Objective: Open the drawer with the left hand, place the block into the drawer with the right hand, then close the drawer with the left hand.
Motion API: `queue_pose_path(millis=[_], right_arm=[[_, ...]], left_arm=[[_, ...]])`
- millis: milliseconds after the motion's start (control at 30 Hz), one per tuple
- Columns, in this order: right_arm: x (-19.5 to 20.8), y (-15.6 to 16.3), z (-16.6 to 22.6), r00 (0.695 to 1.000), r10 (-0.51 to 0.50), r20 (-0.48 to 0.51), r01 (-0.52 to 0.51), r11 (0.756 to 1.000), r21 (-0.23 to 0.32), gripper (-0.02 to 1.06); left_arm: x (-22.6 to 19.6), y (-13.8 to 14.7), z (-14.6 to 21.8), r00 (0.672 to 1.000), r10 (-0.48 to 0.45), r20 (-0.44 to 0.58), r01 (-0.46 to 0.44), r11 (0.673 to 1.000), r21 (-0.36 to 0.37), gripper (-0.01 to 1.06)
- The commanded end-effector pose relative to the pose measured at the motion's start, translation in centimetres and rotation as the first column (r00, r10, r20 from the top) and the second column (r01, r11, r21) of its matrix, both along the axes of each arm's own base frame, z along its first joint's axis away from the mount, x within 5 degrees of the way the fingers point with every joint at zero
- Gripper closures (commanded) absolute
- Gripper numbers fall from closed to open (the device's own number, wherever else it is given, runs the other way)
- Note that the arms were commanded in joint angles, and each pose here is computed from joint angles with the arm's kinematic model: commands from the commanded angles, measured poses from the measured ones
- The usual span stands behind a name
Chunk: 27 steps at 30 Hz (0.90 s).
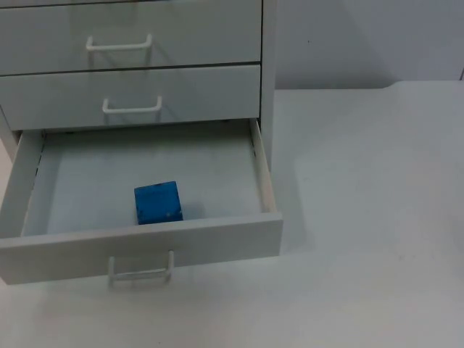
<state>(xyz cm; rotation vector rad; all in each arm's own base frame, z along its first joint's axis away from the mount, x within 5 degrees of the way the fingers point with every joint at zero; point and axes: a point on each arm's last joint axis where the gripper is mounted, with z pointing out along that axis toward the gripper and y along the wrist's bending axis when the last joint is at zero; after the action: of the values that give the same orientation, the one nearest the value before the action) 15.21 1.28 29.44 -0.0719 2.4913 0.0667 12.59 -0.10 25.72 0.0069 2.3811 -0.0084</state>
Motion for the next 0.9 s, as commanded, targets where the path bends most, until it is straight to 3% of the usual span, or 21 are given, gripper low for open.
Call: queue_pose_path(millis=[0,300,467,567,633,667,700,733,867], right_arm=[[-0.3,-0.1,0.3,0.999,0.004,0.032,-0.004,1.0,-0.007,0.31],[-0.4,-0.1,0.5,0.999,0.007,0.05,-0.006,1.0,-0.009,0.31],[-0.2,-0.1,0.6,0.997,0.006,0.071,-0.006,1.0,-0.007,0.31],[-0.1,-0.1,0.7,0.997,0.005,0.082,-0.005,1.0,-0.005,0.31],[-0.1,-0.1,0.7,0.996,0.005,0.085,-0.005,1.0,-0.004,0.31],[-0.1,-0.1,0.7,0.996,0.005,0.085,-0.005,1.0,-0.004,0.31],[-0.1,-0.1,0.7,0.996,0.005,0.086,-0.005,1.0,-0.004,0.31],[-0.1,-0.1,0.7,0.996,0.005,0.086,-0.005,1.0,-0.004,0.31],[-0.1,-0.1,0.7,0.996,0.005,0.088,-0.005,1.0,-0.004,0.31]], left_arm=[[-0.1,-0.1,0.0,1.0,0.012,0.003,-0.012,1.0,-0.024,0.0],[-0.1,-0.3,0.0,1.0,0.017,0.002,-0.017,0.998,-0.06,0.01],[0.0,-0.3,0.1,1.0,0.02,0.006,-0.019,0.997,-0.076,0.15],[0.1,-0.4,0.4,1.0,0.019,0.023,-0.017,0.996,-0.089,0.46],[0.3,-0.5,0.8,0.999,-0.02,0.03,0.022,0.998,-0.062,0.78],[0.3,-0.5,0.8,0.999,-0.02,0.03,0.022,0.998,-0.062,0.78],[0.5,-0.6,1.0,0.999,-0.044,0.021,0.045,0.997,-0.059,0.98],[0.9,-1.0,1.2,0.996,-0.093,-0.008,0.092,0.994,-0.066,1.05],[2.1,-1.9,1.8,0.977,-0.208,-0.049,0.203,0.974,-0.099,1.05]])
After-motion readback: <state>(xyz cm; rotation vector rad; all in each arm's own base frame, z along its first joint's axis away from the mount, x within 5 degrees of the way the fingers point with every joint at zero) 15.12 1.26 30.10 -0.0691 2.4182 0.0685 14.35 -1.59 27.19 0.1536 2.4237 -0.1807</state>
